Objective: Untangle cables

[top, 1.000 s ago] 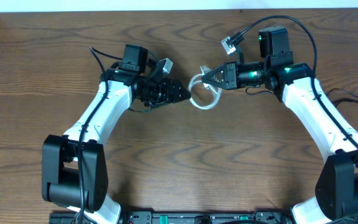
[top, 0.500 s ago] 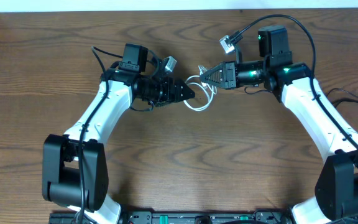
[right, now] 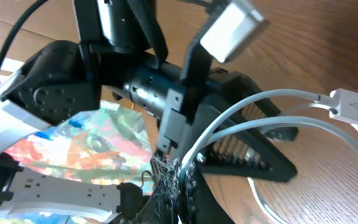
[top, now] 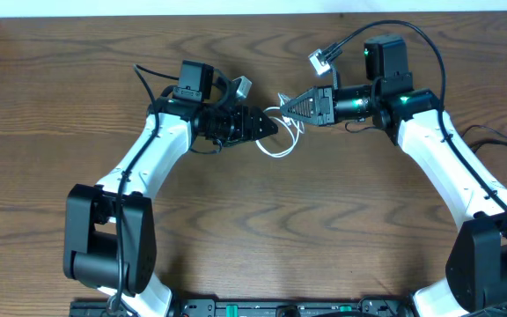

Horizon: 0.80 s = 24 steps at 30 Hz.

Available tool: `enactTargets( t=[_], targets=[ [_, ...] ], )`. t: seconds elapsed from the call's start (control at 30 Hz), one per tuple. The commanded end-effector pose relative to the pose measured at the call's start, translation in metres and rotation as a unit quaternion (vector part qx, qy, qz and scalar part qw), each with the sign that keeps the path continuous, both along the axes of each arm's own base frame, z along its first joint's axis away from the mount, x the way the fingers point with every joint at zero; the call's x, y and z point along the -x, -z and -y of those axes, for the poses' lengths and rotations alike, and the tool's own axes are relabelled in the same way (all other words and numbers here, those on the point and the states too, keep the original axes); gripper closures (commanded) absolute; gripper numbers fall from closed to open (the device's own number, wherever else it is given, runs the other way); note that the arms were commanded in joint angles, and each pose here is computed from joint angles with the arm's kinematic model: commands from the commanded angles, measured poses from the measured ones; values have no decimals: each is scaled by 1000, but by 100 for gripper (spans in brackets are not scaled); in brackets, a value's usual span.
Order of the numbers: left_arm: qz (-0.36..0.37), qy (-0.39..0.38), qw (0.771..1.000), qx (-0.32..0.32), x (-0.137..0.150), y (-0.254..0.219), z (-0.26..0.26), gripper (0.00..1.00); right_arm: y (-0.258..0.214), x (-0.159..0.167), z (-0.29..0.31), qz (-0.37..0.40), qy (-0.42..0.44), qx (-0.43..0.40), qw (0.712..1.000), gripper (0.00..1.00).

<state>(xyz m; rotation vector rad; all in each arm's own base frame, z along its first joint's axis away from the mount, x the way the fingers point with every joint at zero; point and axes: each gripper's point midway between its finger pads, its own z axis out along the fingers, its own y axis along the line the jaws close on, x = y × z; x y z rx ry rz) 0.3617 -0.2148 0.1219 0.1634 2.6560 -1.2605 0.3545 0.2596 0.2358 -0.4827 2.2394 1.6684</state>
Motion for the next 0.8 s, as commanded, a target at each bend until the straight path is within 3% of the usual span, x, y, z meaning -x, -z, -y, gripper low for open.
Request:
enactTargets(
  t=[0.0, 0.03, 0.13, 0.23, 0.4, 0.47, 0.6, 0.77],
  targets=[
    [-10, 12, 1000, -1, 7, 6, 12, 38, -13, 6, -4, -1, -19, -22, 1000, 99],
    [-9, 15, 1000, -3, 8, 7, 14, 46, -13, 6, -4, 1, -19, -22, 1000, 99],
    [-5, 12, 1000, -23, 8, 12, 14, 91, -13, 5, -4, 3, -18, -22, 1000, 99],
    [-10, 0, 999, -43, 7, 17, 6, 93, -7, 0, -2, 3, -2, -6, 1000, 96],
    [-39, -23, 997, -59, 9, 22, -24, 93, 40, -28, 30, -24, 114, 119, 986, 99],
    [-43, -27, 997, -64, 11, 20, -37, 93, 69, -37, 57, -39, 177, 206, 962, 99],
    [-40, -36, 996, -69, 14, 12, -59, 93, 111, -42, 120, -52, 278, 374, 883, 99],
    [-22, -46, 996, -67, 13, -2, -68, 93, 124, -36, 164, -53, 321, 473, 819, 99]
  ],
)
